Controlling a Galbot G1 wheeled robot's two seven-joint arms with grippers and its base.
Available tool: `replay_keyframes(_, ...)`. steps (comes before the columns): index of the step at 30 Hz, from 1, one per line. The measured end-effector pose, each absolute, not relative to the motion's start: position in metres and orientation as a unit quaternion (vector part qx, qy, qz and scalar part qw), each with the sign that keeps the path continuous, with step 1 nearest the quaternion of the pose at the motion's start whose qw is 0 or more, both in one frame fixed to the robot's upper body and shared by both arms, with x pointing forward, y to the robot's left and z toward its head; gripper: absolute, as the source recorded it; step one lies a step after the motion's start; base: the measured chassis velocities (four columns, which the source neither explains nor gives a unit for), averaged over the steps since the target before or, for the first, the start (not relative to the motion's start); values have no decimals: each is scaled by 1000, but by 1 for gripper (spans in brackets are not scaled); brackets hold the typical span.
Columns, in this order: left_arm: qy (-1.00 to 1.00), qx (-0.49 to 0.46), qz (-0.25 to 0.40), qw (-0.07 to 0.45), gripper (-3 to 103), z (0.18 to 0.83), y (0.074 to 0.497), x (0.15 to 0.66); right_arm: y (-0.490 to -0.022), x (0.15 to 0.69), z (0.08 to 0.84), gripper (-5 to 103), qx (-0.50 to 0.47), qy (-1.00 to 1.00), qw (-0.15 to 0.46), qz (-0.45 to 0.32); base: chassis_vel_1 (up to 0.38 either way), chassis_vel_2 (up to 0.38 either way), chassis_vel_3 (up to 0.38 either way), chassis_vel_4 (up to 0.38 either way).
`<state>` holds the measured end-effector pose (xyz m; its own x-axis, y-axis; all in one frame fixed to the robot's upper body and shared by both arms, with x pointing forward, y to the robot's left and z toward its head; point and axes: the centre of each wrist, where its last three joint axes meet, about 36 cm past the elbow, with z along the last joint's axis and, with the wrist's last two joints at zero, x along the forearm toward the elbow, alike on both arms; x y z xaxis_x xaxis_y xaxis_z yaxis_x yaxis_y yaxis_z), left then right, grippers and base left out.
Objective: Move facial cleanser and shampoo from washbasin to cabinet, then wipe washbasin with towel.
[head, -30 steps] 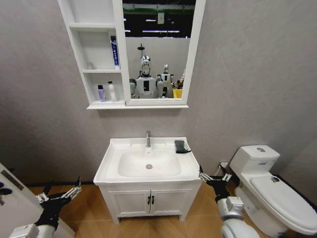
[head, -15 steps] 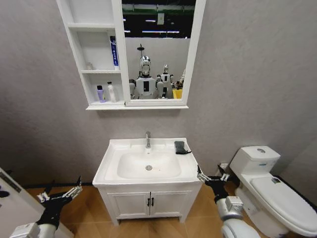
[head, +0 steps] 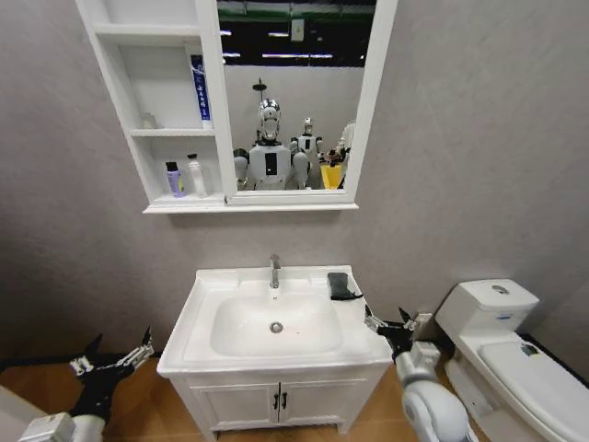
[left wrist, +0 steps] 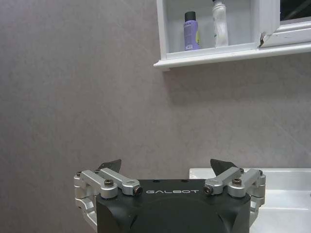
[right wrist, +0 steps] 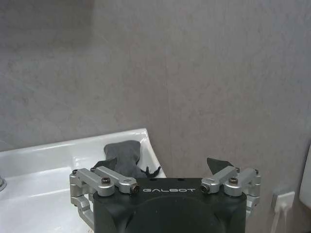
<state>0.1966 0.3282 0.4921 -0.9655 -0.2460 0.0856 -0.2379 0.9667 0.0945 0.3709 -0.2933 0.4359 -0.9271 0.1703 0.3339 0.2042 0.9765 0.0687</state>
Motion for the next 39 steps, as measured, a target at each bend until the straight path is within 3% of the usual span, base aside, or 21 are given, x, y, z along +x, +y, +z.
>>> replay_keyframes(9, -990, 122, -41, 49, 100, 492, 328, 197, -326, 493, 445, 100, -54, -966, 253, -14, 8, -3, -4, 6)
replay_keyframes(19, -991, 122, -41, 49, 100, 492, 328, 197, -301, 585, 461, 100, 15, -944, 329, 7, 0, 0, 0, 0)
replay_keyframes(27, -990, 122, -41, 49, 100, 492, 328, 197, -275, 612, 450, 100, -24, -929, 369, -5, 0, 0, 0, 0)
replay_keyframes(39, -991, 122, -41, 49, 100, 492, 328, 197, -282, 631, 431, 100, -26, -921, 388, 14, 0, 0, 0, 0)
